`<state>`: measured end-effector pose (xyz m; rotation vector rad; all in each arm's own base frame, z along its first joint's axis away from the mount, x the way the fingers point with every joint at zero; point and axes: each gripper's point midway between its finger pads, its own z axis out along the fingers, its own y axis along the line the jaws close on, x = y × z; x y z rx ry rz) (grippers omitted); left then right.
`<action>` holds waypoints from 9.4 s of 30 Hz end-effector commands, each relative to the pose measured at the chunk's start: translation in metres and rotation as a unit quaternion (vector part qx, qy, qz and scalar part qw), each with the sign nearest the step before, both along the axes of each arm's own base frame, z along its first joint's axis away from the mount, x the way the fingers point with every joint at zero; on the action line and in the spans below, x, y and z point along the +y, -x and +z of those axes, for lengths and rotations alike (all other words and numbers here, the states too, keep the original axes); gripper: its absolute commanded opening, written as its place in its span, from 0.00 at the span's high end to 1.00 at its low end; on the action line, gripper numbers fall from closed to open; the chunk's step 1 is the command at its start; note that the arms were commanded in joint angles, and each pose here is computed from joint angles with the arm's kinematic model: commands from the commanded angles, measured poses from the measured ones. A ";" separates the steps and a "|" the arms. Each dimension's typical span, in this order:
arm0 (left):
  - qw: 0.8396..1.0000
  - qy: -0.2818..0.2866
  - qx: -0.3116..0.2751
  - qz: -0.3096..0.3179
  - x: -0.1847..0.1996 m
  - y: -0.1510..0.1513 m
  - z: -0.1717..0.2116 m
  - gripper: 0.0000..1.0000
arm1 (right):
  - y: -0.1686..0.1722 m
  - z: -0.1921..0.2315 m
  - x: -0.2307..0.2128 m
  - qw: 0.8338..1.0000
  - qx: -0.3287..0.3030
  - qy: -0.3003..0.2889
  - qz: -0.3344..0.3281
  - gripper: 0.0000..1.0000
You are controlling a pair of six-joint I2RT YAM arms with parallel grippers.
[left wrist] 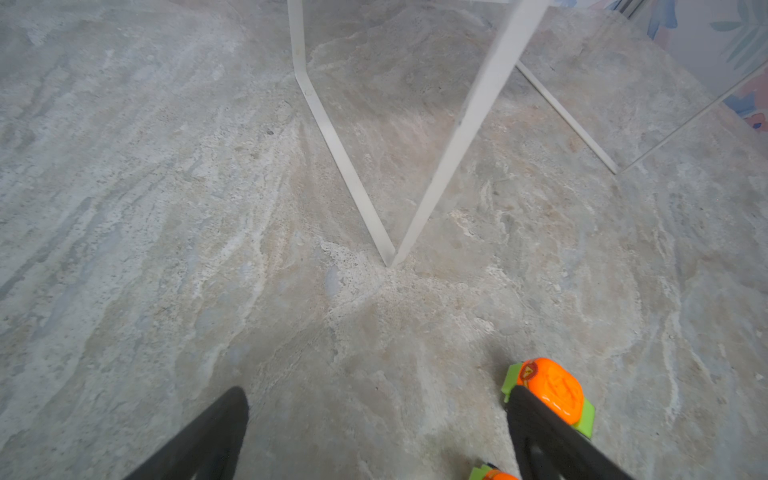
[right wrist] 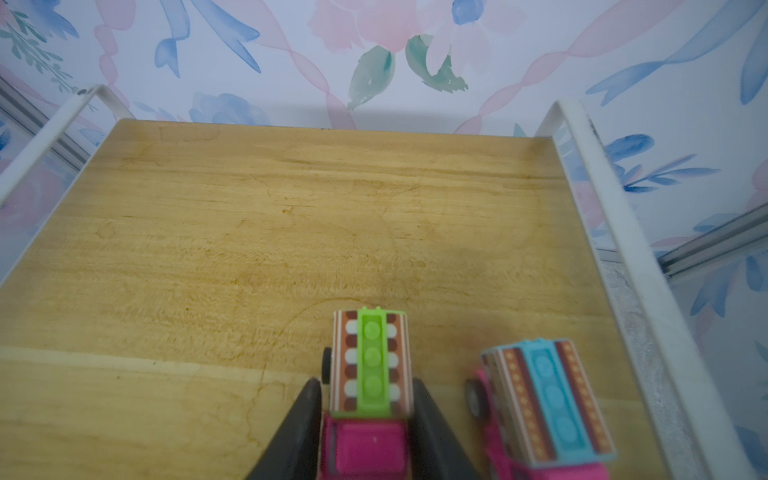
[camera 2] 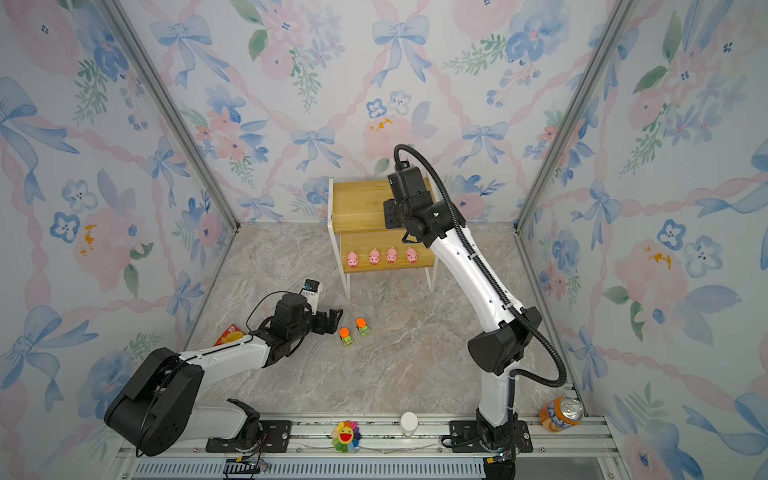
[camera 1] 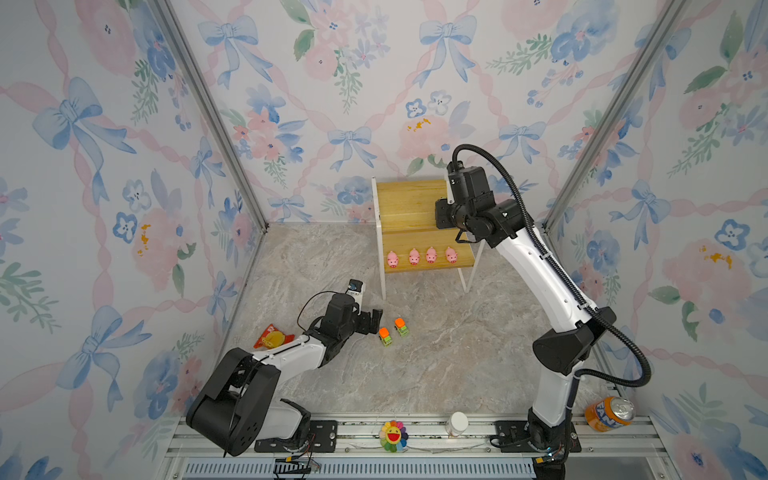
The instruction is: Place and organize the plastic toys onto the shelf
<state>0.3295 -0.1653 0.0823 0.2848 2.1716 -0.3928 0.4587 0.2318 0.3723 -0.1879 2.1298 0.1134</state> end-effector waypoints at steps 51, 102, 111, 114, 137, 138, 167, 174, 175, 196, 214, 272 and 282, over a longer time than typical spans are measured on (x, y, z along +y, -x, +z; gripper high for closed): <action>0.999 0.014 -0.032 0.015 0.012 0.010 0.020 0.02 | 0.197 -0.249 0.081 0.951 0.129 0.029 0.279 0.23; 0.999 0.006 -0.013 0.029 0.018 0.004 0.009 0.02 | 0.166 -0.348 0.111 0.934 0.218 0.023 0.281 0.44; 0.999 0.006 -0.010 0.033 0.020 0.006 0.007 0.02 | 0.169 -0.358 0.103 0.937 0.212 0.026 0.277 0.46; 0.999 0.007 -0.013 0.033 0.020 0.006 0.008 0.02 | 0.170 -0.361 0.102 0.938 0.209 0.021 0.277 0.46; 0.999 0.012 -0.012 0.032 0.019 0.008 0.009 0.02 | 0.186 -0.371 0.082 0.940 0.212 0.022 0.266 0.49; 0.999 0.013 -0.012 0.032 0.019 0.008 0.009 0.02 | 0.186 -0.372 0.081 0.940 0.212 0.021 0.266 0.49; 0.999 0.012 -0.026 0.025 0.018 0.006 0.019 0.02 | 0.214 -0.168 0.076 0.934 0.191 0.031 0.299 0.76; 0.999 0.013 -0.028 0.015 0.014 0.002 0.025 0.02 | 0.201 -0.027 0.058 0.961 0.108 -0.016 0.254 0.80; 0.999 0.012 -0.028 0.011 0.012 0.001 0.025 0.02 | 0.196 -0.013 0.057 0.965 0.093 -0.023 0.245 0.80; 0.999 0.009 -0.034 -0.018 0.005 -0.011 0.031 0.02 | 0.052 0.048 0.035 0.995 0.010 -0.098 0.027 0.82; 0.999 0.011 -0.026 -0.017 0.006 -0.013 0.028 0.02 | 0.030 0.024 0.038 0.996 0.029 -0.083 0.011 0.83; 1.000 0.009 -0.020 -0.006 0.014 -0.017 0.023 0.02 | 0.006 -0.001 0.058 0.996 0.032 -0.069 0.042 0.61; 1.000 0.011 -0.020 -0.005 0.014 -0.018 0.023 0.02 | 0.006 0.003 0.057 0.997 0.026 -0.067 0.043 0.56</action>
